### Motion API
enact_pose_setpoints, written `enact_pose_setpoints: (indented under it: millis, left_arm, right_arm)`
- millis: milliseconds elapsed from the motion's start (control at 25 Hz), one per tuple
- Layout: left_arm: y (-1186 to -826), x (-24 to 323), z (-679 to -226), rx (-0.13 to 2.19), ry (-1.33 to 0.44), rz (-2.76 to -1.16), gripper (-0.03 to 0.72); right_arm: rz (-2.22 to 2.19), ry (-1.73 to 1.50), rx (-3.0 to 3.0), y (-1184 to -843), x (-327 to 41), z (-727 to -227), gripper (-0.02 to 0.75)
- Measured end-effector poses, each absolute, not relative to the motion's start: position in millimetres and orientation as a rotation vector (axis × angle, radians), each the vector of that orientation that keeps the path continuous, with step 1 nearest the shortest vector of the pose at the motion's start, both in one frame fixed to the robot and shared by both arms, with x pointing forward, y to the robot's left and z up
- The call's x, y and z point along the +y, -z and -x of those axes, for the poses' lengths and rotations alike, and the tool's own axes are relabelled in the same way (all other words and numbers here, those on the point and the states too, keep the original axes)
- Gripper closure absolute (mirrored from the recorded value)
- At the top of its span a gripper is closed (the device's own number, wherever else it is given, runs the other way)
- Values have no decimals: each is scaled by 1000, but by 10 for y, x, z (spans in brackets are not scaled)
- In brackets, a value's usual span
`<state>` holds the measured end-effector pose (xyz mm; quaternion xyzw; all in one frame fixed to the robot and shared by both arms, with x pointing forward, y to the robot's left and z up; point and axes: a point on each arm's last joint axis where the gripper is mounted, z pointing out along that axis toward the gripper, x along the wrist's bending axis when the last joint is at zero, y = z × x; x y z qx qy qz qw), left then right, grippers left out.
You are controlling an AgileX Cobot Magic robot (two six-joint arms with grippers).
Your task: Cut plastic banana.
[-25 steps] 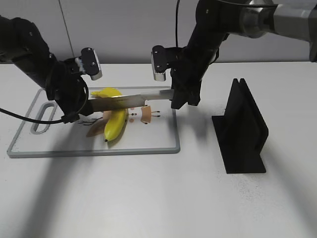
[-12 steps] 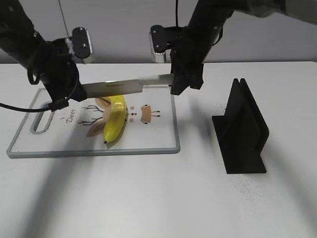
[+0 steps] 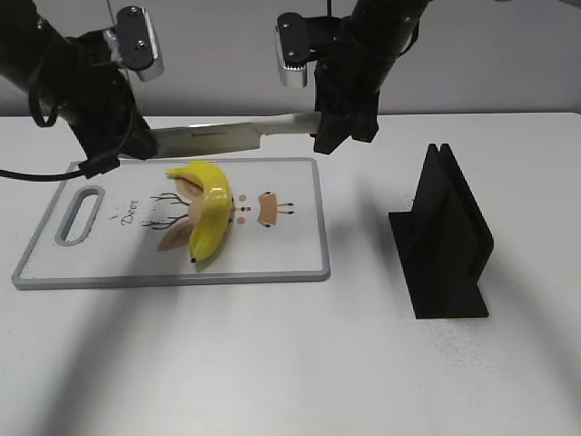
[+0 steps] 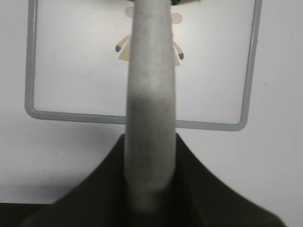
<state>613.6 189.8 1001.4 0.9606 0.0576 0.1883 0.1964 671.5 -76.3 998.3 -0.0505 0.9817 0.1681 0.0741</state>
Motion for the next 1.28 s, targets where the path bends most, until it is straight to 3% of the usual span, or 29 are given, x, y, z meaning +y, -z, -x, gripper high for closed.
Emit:
enact_pose_setpoints:
  millis: [40,160,280,560,880,1280]
  left_arm:
    - [-10027,1896,-6140,169,-536,-2682,454]
    - [-10094,1893,-6151,194,-585,-2650,158]
    - [-10217,1889,-6162,266,-656,-2583,29]
    - [-10654,1953,-6054,558,-733,-2394,13]
    - [-11146,2296,-5839,944,-761,-2159,32]
    - [-11359,2832,-5447,1437,-583,-2044,73]
  right_arm:
    - [150,-506,2948,-9983,-762,-6713,573]
    - [151,-506,2953,-9982,-763,-6709,573]
    - [134,-511,2952,-9983,-760,-6711,573]
    - [-44,-530,2966,-10074,-761,-6675,575]
    - [-407,-570,2840,-10696,-882,-6520,575]
    - [-1113,-722,2601,-11291,-1037,-6277,575]
